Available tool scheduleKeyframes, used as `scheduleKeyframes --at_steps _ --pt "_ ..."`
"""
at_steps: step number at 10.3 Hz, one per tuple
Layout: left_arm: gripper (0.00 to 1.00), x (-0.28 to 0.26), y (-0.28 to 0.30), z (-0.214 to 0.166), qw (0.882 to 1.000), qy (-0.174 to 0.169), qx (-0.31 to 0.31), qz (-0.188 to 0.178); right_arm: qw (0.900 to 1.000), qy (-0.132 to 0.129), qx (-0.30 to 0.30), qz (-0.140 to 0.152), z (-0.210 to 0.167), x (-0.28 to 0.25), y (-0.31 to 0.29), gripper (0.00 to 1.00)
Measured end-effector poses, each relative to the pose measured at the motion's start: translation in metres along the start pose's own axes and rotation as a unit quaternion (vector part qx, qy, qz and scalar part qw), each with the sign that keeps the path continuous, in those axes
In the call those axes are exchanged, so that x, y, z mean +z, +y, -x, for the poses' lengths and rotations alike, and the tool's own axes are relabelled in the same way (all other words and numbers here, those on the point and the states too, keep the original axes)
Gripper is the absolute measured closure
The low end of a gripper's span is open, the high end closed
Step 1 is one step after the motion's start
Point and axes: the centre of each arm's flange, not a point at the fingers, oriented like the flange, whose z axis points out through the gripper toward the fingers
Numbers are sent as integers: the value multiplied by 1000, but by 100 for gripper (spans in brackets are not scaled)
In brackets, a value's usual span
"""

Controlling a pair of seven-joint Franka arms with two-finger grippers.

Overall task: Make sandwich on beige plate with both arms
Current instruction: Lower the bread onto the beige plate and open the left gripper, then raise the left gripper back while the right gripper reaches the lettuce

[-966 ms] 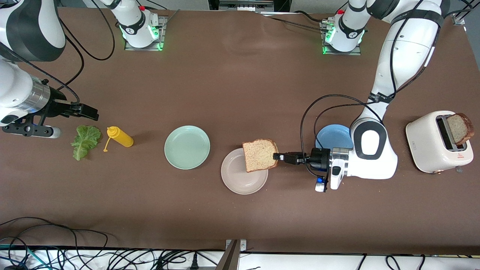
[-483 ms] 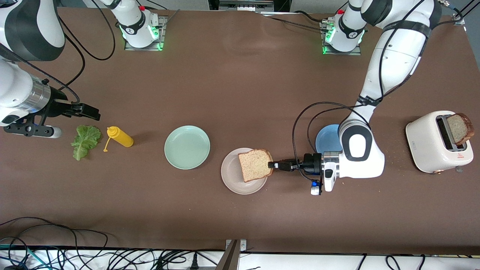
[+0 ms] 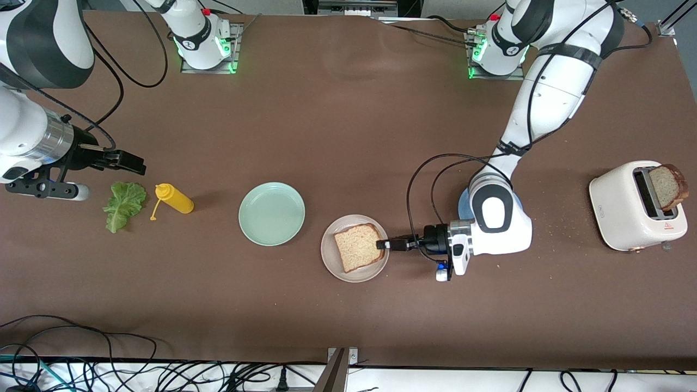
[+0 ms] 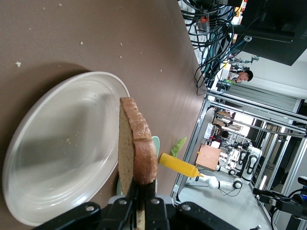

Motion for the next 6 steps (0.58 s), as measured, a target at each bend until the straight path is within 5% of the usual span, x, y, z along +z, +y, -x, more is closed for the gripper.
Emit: scheduleKeyframes --at_steps 6 --pt "92 22 -18 4 1000 11 23 -12 1000 1 1 8 -4 -1 27 0"
